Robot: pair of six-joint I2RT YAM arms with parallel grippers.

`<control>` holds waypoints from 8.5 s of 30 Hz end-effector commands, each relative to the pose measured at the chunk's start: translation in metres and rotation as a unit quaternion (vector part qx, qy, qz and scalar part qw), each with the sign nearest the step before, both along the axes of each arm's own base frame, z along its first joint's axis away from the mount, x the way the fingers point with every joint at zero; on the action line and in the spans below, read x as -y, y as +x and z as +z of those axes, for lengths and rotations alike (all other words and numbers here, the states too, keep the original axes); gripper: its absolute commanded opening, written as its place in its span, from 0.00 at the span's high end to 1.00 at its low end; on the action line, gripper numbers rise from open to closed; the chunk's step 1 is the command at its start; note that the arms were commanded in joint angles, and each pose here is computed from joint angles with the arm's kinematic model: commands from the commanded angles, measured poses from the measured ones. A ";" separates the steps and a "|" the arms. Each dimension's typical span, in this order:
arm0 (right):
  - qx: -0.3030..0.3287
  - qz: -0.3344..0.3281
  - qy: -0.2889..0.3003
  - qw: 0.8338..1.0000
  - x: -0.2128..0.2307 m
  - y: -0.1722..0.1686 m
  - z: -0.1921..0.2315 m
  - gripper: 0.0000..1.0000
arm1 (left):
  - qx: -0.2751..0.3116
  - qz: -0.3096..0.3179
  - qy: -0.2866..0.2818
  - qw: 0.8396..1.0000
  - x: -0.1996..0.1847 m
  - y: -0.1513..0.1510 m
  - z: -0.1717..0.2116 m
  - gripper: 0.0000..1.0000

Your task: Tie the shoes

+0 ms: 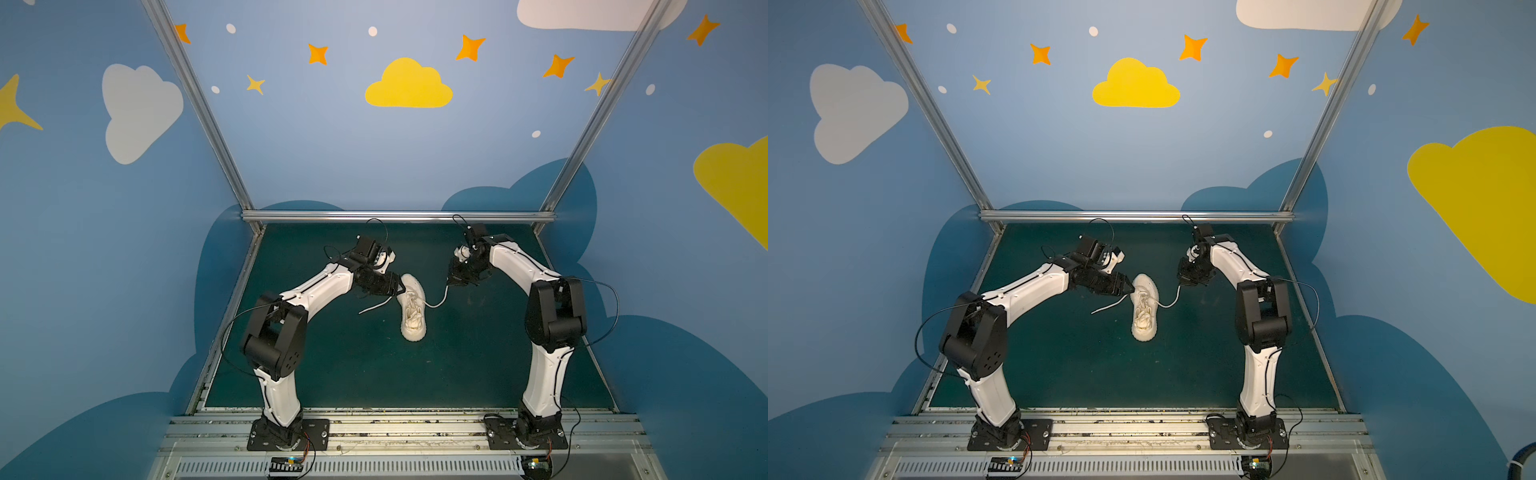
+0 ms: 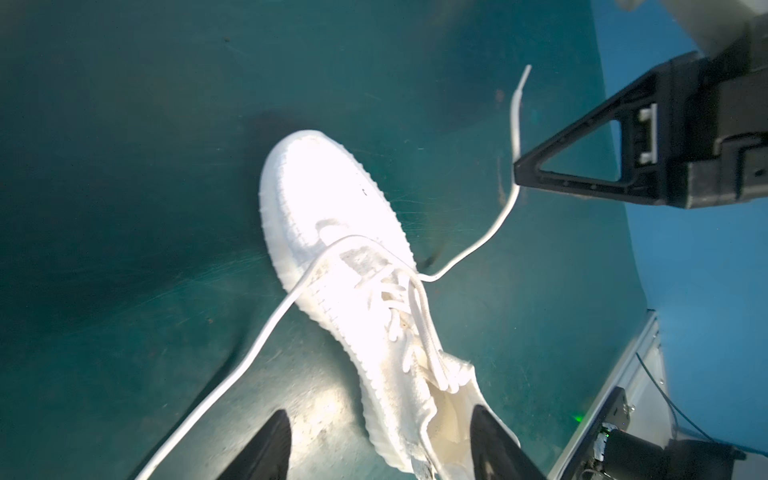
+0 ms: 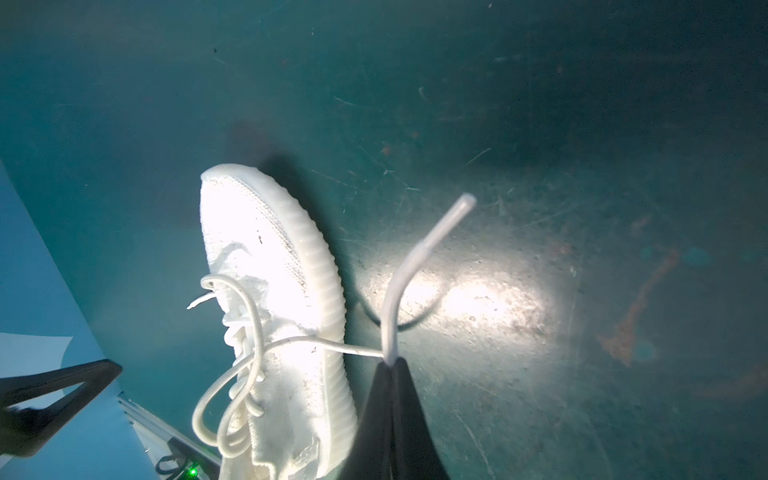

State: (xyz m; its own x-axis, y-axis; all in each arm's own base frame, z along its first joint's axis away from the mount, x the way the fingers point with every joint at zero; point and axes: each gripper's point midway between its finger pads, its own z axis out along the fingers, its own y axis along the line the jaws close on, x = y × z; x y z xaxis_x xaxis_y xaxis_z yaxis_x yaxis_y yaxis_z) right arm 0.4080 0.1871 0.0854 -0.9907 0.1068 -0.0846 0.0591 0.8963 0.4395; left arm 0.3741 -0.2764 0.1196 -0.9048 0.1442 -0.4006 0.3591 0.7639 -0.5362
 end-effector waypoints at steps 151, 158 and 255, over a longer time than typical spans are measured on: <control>-0.019 -0.095 -0.028 0.995 0.032 -0.063 0.040 1.00 | -0.042 -0.088 -0.157 0.983 0.052 0.013 0.036 0.93; 0.005 -0.087 -0.023 0.996 0.030 -0.058 0.049 1.00 | -0.037 -0.089 -0.159 0.983 0.052 0.014 0.041 0.94; -0.088 -0.061 0.225 0.969 -0.059 -0.035 0.018 0.67 | -0.064 -0.069 -0.046 0.995 0.053 0.013 -0.029 0.75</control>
State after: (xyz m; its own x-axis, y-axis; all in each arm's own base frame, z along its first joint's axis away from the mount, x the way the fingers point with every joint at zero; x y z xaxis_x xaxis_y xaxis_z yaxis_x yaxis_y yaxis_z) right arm 0.3685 0.2367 0.1016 -0.9618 0.2280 0.1516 0.2643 0.6282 0.7318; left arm 0.3905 -0.3281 0.0886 -0.9239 0.2372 -0.3001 0.3794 0.6678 -0.6403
